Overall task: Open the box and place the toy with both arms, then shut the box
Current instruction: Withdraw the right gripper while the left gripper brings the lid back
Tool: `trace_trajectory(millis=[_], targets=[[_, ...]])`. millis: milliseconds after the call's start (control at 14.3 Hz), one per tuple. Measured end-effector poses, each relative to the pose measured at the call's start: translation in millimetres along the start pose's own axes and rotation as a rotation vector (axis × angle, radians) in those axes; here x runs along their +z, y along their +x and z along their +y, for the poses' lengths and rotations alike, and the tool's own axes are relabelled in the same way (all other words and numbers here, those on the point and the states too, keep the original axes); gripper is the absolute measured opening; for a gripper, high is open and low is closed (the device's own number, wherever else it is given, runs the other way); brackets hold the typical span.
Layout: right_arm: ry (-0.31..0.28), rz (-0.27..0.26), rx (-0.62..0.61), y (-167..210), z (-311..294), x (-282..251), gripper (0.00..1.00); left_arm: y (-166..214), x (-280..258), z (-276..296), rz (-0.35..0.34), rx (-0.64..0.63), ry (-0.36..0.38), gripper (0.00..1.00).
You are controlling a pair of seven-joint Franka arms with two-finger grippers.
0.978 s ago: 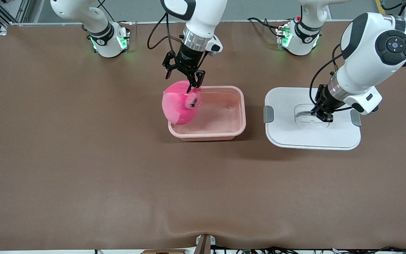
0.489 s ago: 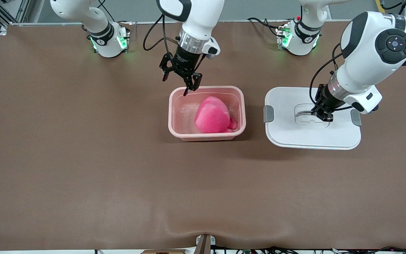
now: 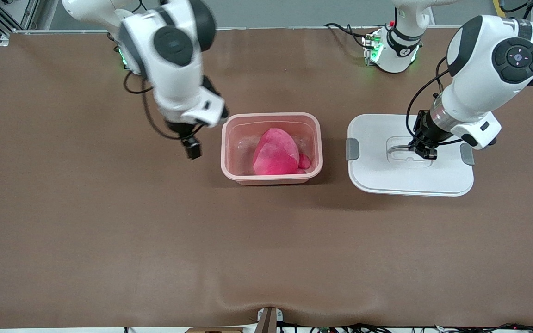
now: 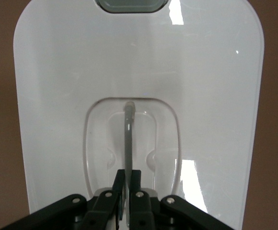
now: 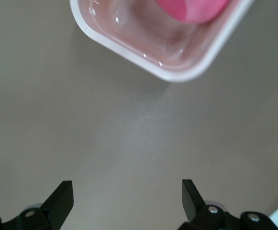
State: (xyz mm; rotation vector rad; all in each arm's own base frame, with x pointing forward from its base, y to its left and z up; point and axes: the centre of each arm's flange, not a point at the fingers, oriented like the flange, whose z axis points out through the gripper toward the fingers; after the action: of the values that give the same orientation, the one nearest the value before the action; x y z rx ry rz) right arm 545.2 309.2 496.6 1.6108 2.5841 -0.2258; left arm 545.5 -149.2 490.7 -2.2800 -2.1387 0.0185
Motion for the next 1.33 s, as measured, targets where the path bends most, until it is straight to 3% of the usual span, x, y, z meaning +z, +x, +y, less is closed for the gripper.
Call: trace_trajectory(millis=[209, 349, 628, 908, 1047, 1327], targets=[[0.019, 0.122, 0.196, -82.6, -1.8, 8.6, 1.0, -0.9, -1.8, -0.7, 0.0, 0.001, -0.003, 0.07], [0.027, 0.156, 0.356, -114.9, -6.6, 9.0, 1.0, -5.7, -3.7, -2.3, -0.013, 0.003, -0.005, 0.07], [0.028, 0.165, 0.587, -100.3, -20.6, -16.4, 1.0, -32.6, -9.3, -8.4, -0.057, 0.017, -0.015, 0.07], [0.041, 0.164, 0.742, -101.5, -45.6, -24.6, 1.0, -69.1, -12.1, -17.7, -0.068, -0.004, -0.021, 0.07], [0.037, 0.165, 0.826, -126.8, -59.2, -28.6, 1.0, -83.4, -15.7, -18.6, -0.078, -0.027, -0.027, 0.07], [0.083, 0.17, 1.074, -231.5, -98.6, -14.7, 1.0, -111.6, -16.1, -14.8, -0.107, -0.057, -0.022, 0.07]])
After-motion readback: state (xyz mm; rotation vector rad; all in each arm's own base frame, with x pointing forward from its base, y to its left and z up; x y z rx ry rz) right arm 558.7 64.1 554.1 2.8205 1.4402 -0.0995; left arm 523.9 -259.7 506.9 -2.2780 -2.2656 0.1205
